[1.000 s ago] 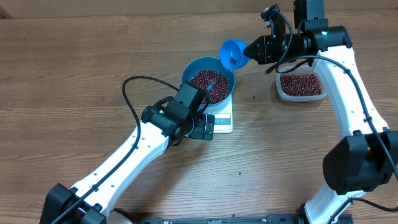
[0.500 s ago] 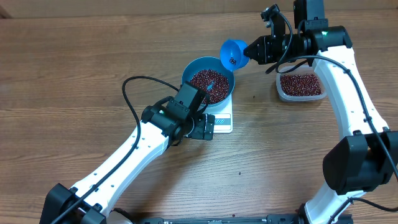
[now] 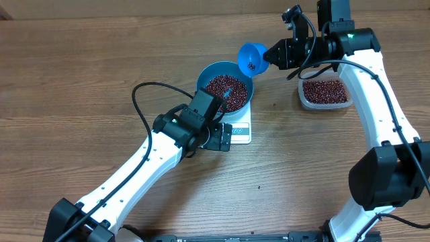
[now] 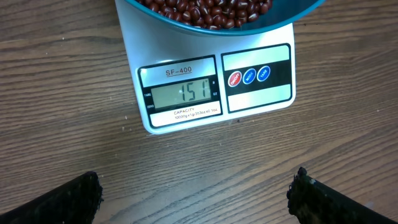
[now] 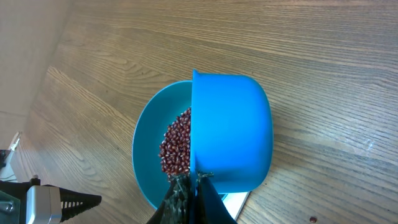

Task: Scoop item into bowl and weigh 150g on scale

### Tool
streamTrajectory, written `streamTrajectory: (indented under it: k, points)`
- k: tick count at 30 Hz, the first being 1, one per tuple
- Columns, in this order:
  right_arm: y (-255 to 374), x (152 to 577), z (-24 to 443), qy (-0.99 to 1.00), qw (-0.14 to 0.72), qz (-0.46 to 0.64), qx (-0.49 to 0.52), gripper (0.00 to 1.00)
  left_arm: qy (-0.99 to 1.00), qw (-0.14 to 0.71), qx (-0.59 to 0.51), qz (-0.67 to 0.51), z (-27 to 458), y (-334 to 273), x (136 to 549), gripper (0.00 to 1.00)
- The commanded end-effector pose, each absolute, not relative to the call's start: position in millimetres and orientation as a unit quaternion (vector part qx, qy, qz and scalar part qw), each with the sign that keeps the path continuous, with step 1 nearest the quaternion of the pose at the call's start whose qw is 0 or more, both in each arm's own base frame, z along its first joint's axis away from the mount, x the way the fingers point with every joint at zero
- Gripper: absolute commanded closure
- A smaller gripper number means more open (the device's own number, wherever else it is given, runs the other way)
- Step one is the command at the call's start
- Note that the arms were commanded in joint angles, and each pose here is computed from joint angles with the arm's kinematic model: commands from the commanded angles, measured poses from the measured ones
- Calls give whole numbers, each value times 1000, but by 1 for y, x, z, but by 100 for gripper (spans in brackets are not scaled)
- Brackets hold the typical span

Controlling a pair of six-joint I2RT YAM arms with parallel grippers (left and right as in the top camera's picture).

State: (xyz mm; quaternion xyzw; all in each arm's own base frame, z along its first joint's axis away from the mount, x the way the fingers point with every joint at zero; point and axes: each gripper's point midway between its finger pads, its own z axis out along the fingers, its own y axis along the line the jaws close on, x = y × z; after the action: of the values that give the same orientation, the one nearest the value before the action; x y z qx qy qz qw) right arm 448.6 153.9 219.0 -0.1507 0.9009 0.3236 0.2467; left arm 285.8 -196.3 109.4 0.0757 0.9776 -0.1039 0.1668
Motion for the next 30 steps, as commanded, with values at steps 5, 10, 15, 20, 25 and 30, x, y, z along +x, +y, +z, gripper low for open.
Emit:
streamTrajectory:
  k: [5,10,15,20,25,30]
  points:
    - [152,447,242,895,271,319,-157,96,979,160,72,-103,105,-196,284,0]
    - [152,445,240,896,265,320,-155,96,979,159,72,-103,105,-196,284,1]
    - [165,432,243,878,260,343,-210,96,979,159,72,-103,105,-196,284,1]
    - [183,417,260,837,260,410,-251,96,979,160,72,-103,105,-196,284,0]
    - [190,409,268,810,270,434,-287,96,979,159,72,-103,105,-196,284,0]
    - [192,401,268,790,280,433,-332,96,979,159,72,-103,105,-196,284,0]
